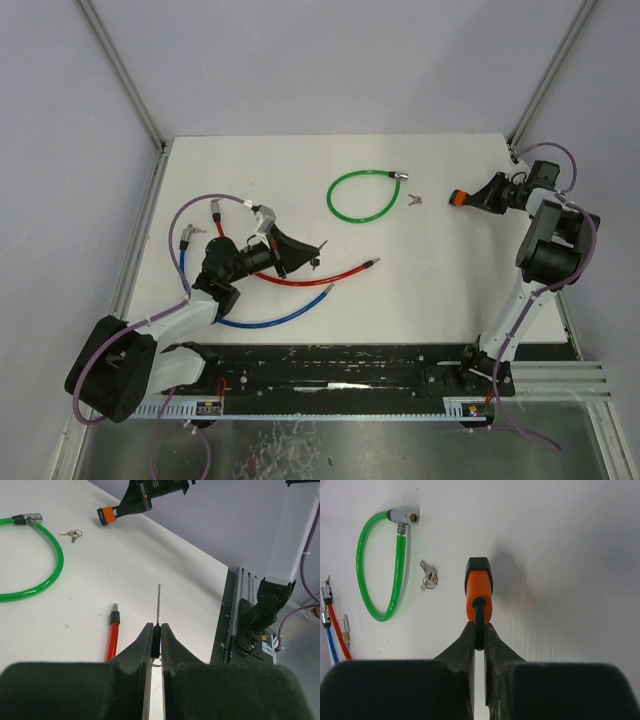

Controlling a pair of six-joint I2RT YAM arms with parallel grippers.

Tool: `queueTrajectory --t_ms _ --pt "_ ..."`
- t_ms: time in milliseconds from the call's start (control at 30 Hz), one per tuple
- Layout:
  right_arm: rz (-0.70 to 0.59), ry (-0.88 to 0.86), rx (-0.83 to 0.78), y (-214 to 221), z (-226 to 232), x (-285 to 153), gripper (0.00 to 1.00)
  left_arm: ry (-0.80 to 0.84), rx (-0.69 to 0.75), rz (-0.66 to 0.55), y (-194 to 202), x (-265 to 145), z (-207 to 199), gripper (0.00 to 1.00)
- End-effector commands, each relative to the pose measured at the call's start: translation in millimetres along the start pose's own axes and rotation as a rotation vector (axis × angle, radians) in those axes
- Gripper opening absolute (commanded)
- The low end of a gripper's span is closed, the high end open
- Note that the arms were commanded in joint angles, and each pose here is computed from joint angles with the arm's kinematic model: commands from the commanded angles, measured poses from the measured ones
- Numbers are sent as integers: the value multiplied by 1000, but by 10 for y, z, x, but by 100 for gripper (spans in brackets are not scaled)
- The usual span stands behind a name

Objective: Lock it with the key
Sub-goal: Place the lock at the center of the board.

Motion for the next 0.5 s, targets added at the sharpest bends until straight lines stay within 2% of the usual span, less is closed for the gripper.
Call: queueTrajectory --t_ms 0,133,367,433,467 --pt "8 -88 -23 -148 57 34 12 15 31 -7 -45 -8 -25 0" --pt "35 -78 -44 -144 -4 71 22 28 20 6 -33 19 -7 0" --pt "25 8 -127 -226 29 -51 52 44 10 17 -27 42 3 1" --pt "1 56 -179 -276 78 -149 67 48 6 19 -21 39 -3 1" --pt "-12 72 -209 -292 106 -200 92 49 5 17 -25 38 -6 1"
Point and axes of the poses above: each gripper's point midway between its finger pads, its own x axis out along the fingers, its own z axis along the line the jaws close on, y = z × x, the point moved 10 cm from there along -x, back along the fingers
